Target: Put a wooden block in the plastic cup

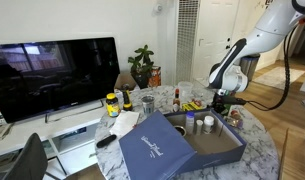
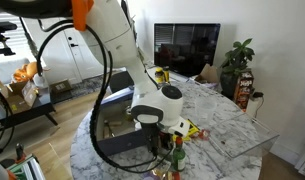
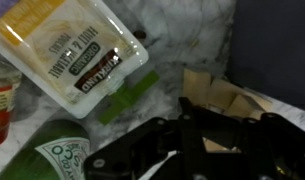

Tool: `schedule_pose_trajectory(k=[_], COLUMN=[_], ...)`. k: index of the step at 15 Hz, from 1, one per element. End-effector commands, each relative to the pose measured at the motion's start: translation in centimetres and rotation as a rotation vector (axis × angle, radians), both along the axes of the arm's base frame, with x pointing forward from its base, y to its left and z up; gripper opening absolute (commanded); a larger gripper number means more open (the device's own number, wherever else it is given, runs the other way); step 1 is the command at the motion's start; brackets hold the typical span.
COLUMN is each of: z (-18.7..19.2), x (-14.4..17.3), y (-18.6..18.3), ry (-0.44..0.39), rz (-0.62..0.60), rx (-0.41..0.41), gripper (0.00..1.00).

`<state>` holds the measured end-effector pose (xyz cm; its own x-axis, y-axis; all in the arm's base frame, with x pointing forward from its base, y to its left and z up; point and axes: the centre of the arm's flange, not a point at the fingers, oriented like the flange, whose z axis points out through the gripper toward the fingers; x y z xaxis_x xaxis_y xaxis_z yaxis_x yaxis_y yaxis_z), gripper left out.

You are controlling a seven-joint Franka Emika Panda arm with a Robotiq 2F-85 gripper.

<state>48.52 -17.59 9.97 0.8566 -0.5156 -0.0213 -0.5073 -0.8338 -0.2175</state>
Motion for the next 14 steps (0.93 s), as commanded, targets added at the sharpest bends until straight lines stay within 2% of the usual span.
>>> schedule_pose_trajectory(k=[1, 6, 8, 9, 10, 14], z=[2.4, 5.7, 6.5, 6.5, 6.2, 4.2], x=[-1.4, -1.8, -1.8, -1.8, -1.8, -1.5], y=[0.9, 1.3, 1.4, 1.4, 1.4, 0.8], ry=[-0.033, -0.09, -0.088, -0.077, -0.056, -0.048], rz=[0.026, 0.064, 0.065, 0.059, 0.061, 0.064], rx=[0.016, 0.011, -0.014, -0.027, -0.033, -0.046], gripper=[0.01, 0.01, 0.01, 0.07, 0.28, 0.57])
